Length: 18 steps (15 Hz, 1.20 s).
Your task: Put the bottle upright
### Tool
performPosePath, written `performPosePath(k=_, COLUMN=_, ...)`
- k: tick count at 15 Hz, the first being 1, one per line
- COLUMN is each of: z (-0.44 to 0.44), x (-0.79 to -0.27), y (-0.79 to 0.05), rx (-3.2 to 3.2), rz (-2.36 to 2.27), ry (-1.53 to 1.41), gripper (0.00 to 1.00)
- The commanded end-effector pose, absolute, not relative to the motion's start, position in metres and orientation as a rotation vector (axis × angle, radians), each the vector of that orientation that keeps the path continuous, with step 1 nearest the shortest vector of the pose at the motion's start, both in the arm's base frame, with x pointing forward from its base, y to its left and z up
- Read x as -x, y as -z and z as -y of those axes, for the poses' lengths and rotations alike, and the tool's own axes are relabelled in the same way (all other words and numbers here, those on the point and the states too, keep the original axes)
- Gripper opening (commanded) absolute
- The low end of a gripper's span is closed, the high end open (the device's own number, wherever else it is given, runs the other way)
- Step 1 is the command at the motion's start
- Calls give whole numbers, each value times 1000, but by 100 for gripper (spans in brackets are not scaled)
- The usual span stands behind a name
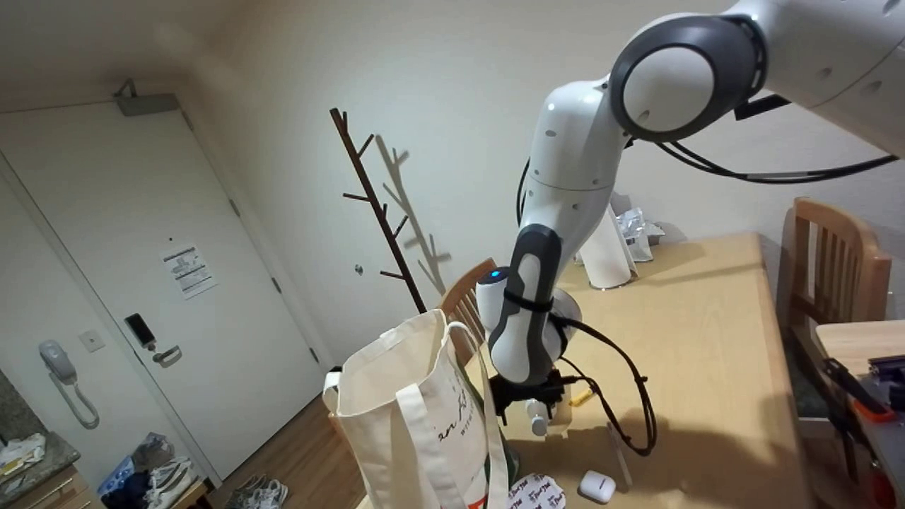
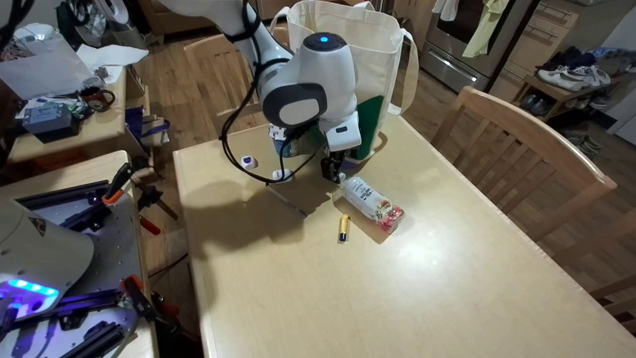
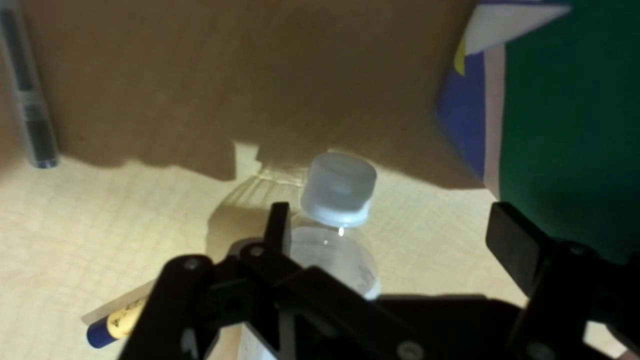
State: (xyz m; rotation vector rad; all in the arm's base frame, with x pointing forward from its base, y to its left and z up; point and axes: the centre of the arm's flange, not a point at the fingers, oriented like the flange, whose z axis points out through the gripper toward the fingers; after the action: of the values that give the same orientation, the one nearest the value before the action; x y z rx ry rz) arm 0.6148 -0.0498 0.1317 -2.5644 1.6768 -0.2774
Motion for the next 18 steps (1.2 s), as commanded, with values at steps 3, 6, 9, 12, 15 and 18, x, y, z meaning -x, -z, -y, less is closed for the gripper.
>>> performPosePath(k=3, z=45, x=-606, y=-133, rx=2484, rz=-1690, ry=259, gripper=60)
performPosePath(k=6, z=38, x=-603, y=-130, rx=2484, rz=-1674, ry=208, gripper=41)
performPosePath(k=9, z=34, x=-603, y=-127, rx=2478, rz=-1654, ry=191, gripper=22)
performPosePath(k=12, z=35, x=-604, y=-128, rx=2475, rz=-1659, ry=178, gripper=61)
performPosePath(k=15, z=38, x=-605, y=-132, rx=2512, rz=-1622, ry=188, gripper=78)
performPosePath(k=18, z=42, x=-605, y=-135, rx=2540, rz=-1595, ry=131, gripper=97)
